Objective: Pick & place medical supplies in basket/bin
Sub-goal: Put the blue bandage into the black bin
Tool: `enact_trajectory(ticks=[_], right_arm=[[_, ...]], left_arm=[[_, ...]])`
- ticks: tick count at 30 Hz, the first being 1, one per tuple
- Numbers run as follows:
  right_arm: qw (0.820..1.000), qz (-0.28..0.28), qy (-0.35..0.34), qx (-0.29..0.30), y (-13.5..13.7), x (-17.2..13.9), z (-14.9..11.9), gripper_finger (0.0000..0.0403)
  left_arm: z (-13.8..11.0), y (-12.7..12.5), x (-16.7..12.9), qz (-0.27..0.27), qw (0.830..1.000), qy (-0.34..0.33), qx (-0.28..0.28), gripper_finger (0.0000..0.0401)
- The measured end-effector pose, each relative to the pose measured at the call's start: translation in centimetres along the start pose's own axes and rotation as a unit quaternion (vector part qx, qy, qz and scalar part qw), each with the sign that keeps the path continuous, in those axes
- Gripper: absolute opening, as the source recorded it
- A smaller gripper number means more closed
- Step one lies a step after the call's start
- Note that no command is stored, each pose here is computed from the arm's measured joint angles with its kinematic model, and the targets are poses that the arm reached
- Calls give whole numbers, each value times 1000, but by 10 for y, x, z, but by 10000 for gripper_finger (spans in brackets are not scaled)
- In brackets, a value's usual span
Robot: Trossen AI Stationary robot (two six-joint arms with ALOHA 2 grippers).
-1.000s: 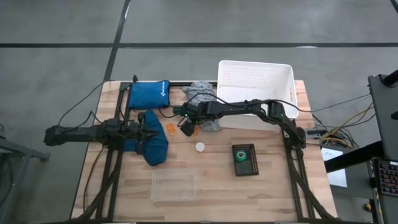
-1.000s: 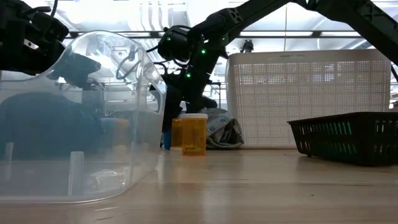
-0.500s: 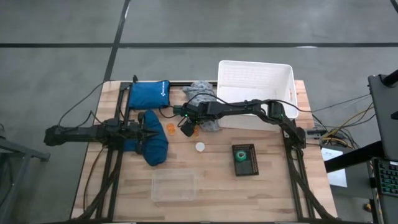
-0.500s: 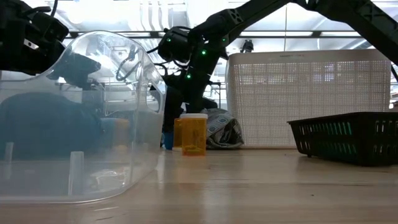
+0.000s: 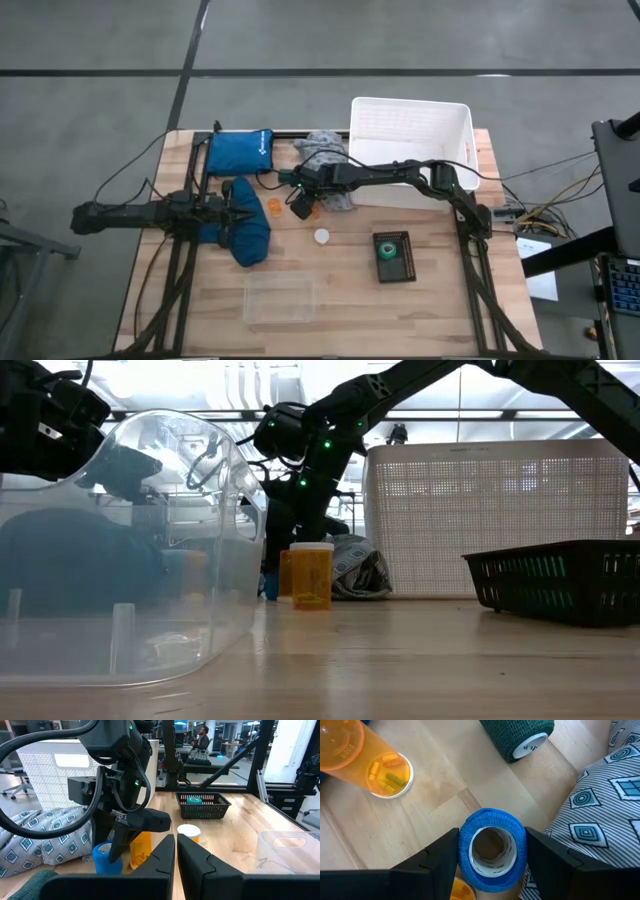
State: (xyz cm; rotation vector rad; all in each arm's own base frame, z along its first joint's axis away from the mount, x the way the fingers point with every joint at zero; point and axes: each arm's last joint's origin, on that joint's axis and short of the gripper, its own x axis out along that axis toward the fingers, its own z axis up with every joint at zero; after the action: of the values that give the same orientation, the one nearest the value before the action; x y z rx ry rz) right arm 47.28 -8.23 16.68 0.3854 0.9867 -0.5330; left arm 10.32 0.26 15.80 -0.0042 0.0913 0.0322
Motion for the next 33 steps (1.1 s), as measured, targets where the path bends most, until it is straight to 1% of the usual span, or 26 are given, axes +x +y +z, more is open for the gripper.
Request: enact_trajectory(ticks=[14, 19, 26, 30, 33], right_arm=[[1000, 0, -1, 4, 0, 0, 0, 207], [1000, 6, -14, 4, 1, -4, 3, 207], [998, 25, -64, -13, 2, -46, 19, 207], [995, 38, -79, -38, 10, -72, 20, 207], [993, 49, -83, -64, 17, -98, 17, 207]], left_arm=[[0, 0, 0, 0, 1000, 0, 0, 26], [0, 0, 0, 0, 1000, 0, 0, 26], [0, 0, 0, 0, 1000, 0, 1, 26], [0, 0, 0, 0, 1000, 0, 2, 26], [0, 0, 0, 0, 1000, 0, 2, 26]])
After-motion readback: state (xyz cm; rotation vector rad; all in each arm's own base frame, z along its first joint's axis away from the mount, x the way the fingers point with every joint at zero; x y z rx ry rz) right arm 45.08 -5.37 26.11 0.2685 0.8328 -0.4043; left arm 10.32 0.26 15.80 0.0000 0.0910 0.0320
